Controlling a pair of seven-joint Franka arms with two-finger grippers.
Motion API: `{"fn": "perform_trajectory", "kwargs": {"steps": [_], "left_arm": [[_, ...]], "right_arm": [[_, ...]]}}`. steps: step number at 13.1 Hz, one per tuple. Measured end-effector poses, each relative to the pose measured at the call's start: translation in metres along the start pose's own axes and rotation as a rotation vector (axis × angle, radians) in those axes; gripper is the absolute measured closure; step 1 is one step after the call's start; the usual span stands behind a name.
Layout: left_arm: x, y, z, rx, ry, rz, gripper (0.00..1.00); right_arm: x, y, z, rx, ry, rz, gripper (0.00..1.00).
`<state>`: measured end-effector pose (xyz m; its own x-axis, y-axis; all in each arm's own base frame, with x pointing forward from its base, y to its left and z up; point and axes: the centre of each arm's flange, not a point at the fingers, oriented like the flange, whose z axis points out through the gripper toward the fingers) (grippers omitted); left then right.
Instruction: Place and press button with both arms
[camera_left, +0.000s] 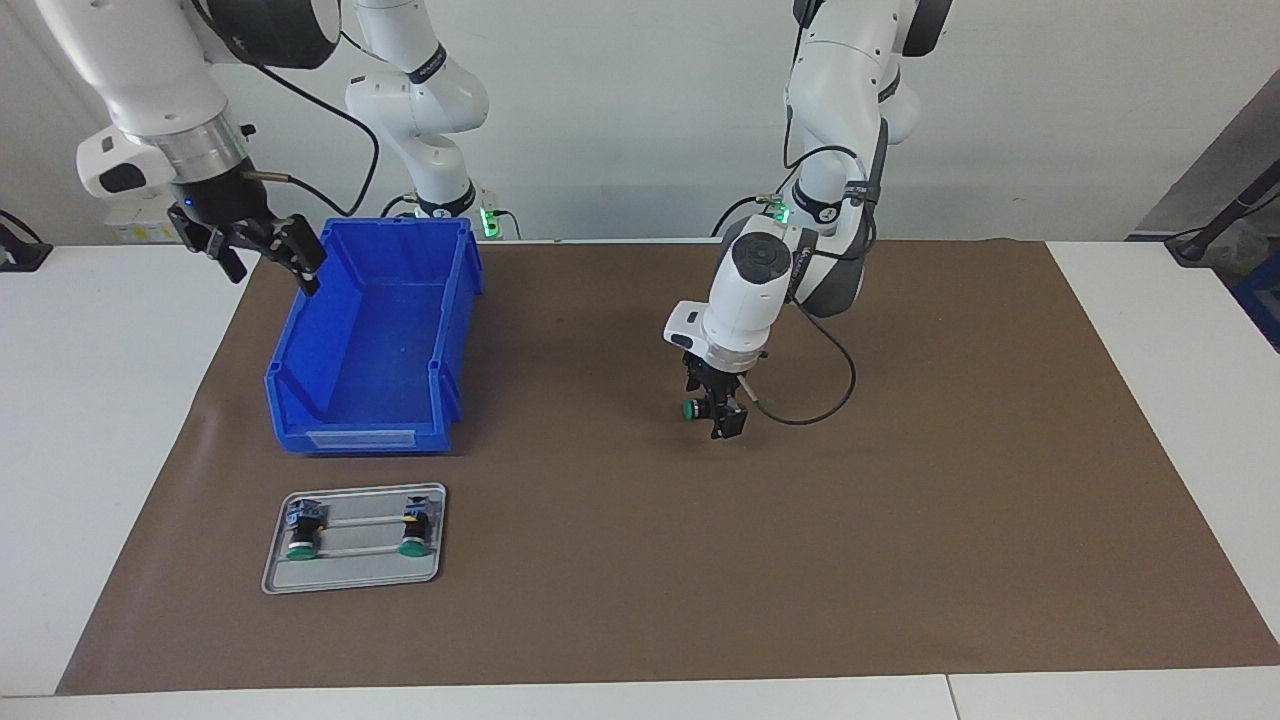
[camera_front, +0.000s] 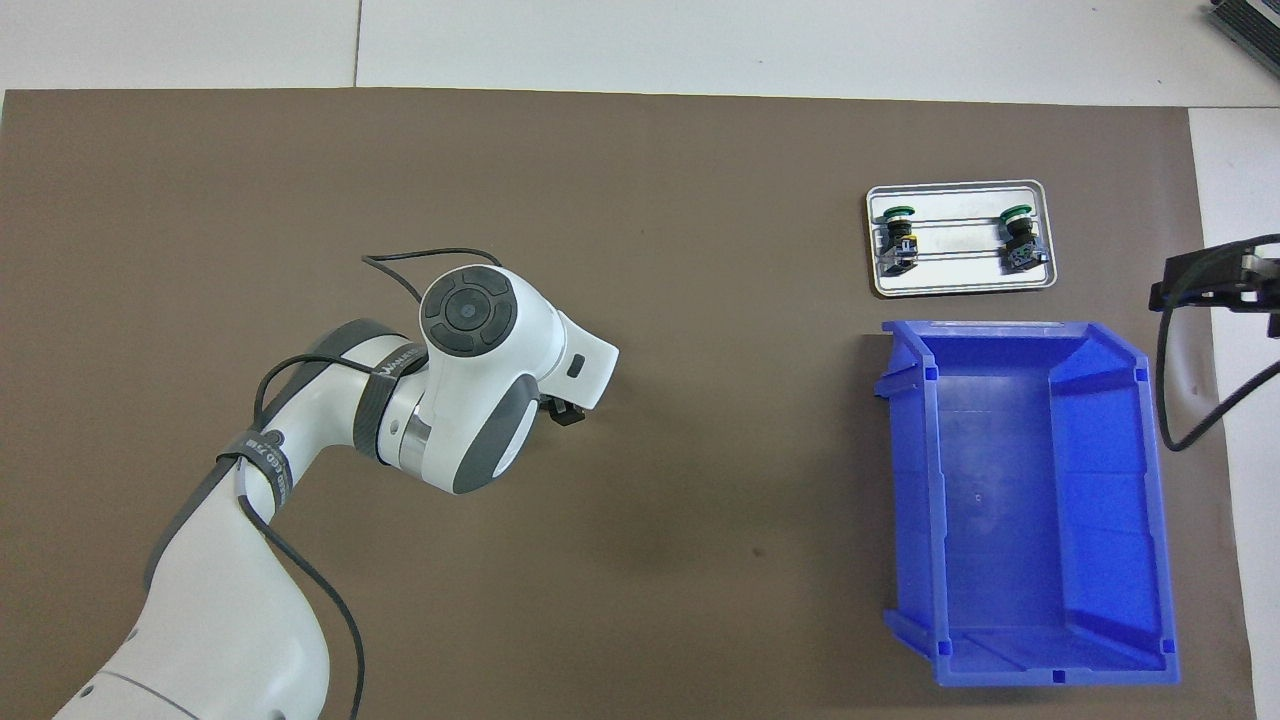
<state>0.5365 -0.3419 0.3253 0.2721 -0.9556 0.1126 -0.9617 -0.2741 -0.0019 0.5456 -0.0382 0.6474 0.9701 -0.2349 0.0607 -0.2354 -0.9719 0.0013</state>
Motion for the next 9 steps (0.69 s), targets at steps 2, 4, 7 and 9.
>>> {"fn": "perform_trajectory", "kwargs": {"steps": [2, 4, 7, 9], "left_arm": [[0.001, 0.003, 0.001, -0.002, -0.003, 0.006, 0.00], [0.001, 0.007, 0.006, -0.006, -0.007, 0.010, 0.01], [-0.003, 0.011, 0.017, 0.011, 0.006, 0.011, 0.05], [-0.006, 0.013, 0.022, 0.012, 0.006, 0.011, 0.10]], "right_arm": [[-0.009, 0.003, -0.013, -0.006, -0.018, -0.009, 0.00], [-0.016, 0.004, -0.012, -0.012, -0.053, -0.017, 0.00], [-0.017, 0.001, -0.009, -0.013, -0.066, -0.072, 0.00], [-0.016, -0.001, -0.007, -0.013, -0.071, -0.100, 0.00]]}}
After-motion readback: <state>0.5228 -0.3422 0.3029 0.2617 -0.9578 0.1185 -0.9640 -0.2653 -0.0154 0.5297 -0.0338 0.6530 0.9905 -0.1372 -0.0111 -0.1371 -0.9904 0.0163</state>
